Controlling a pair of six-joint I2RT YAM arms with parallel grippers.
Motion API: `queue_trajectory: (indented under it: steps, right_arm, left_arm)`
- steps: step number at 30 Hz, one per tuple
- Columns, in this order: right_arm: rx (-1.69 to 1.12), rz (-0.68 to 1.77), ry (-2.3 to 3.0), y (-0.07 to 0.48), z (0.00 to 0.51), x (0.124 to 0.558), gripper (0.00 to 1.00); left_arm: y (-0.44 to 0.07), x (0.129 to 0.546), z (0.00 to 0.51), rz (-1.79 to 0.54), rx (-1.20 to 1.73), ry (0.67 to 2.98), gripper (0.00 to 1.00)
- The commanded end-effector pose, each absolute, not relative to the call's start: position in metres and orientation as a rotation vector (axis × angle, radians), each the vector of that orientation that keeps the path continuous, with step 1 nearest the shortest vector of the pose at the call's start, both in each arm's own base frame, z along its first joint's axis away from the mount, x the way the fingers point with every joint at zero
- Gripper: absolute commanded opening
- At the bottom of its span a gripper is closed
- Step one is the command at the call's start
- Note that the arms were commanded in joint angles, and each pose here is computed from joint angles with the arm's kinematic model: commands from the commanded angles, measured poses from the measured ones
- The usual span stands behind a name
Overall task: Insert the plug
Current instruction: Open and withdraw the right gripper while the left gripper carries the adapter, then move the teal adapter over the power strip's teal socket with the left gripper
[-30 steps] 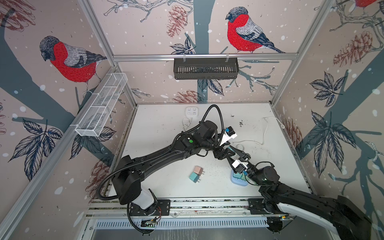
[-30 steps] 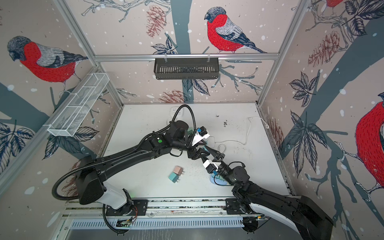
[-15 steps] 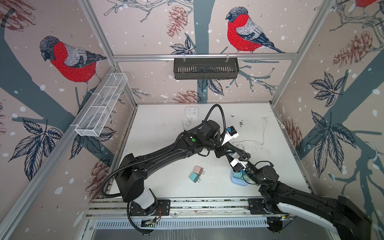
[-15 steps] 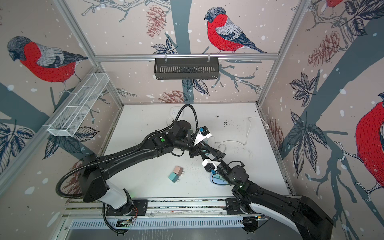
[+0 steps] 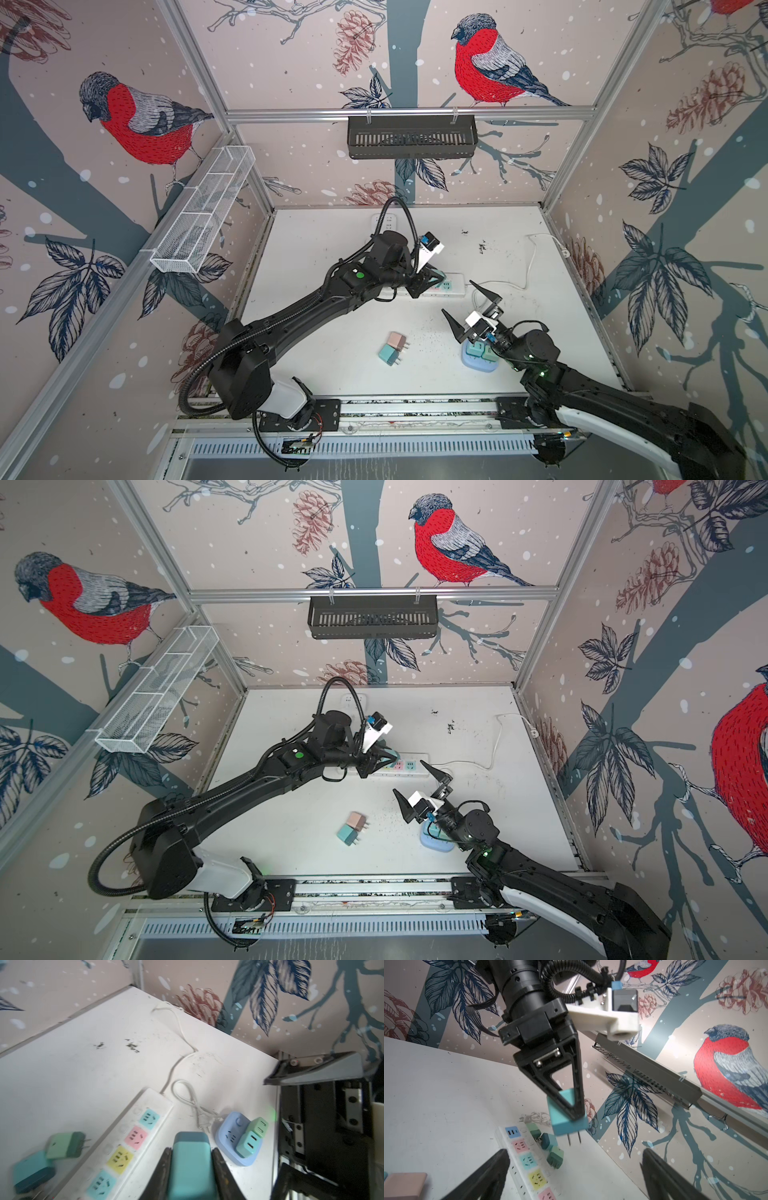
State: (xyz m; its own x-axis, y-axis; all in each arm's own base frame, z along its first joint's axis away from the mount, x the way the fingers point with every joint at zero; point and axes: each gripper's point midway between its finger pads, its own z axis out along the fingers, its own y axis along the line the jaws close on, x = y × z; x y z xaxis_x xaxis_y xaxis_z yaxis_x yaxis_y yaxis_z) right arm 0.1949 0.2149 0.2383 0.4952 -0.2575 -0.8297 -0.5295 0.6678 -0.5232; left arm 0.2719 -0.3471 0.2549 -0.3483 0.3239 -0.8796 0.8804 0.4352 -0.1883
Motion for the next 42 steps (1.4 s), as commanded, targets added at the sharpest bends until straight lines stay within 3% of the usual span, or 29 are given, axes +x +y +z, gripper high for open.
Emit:
queue_trajectory:
  steps: [1,6,14,25,30,42]
  right_arm:
    - [-0.727,0.216,1.154,0.197,0.234,0.204,1.0]
    - [-0.549,0.191,1.289,0.169,0.236,0.229,1.0]
    - [-0.159,0.197,1.387,0.101,0.226,0.25,1.0]
    - [0.341,0.209,1.509,0.027,0.189,0.272,1.0]
    - [0.391,0.237,1.546,0.02,0.17,0.274,1.0]
    - [0.365,0.288,1.538,0.023,0.169,0.278,1.0]
  left_arm:
    - [-0.332,0.291,0.286,-0.793,0.865,1.774,0.0]
    - [-0.314,0.282,0.284,-0.647,0.954,1.614,0.0]
    - [-0.302,0.287,0.256,-0.454,1.038,1.577,0.0]
    - [-0.337,0.284,0.232,-0.495,1.358,1.585,0.0]
    - [-0.352,0.295,0.209,-0.439,1.52,1.548,0.0]
    - [-0.391,0.338,0.14,-0.431,1.73,1.76,0.0]
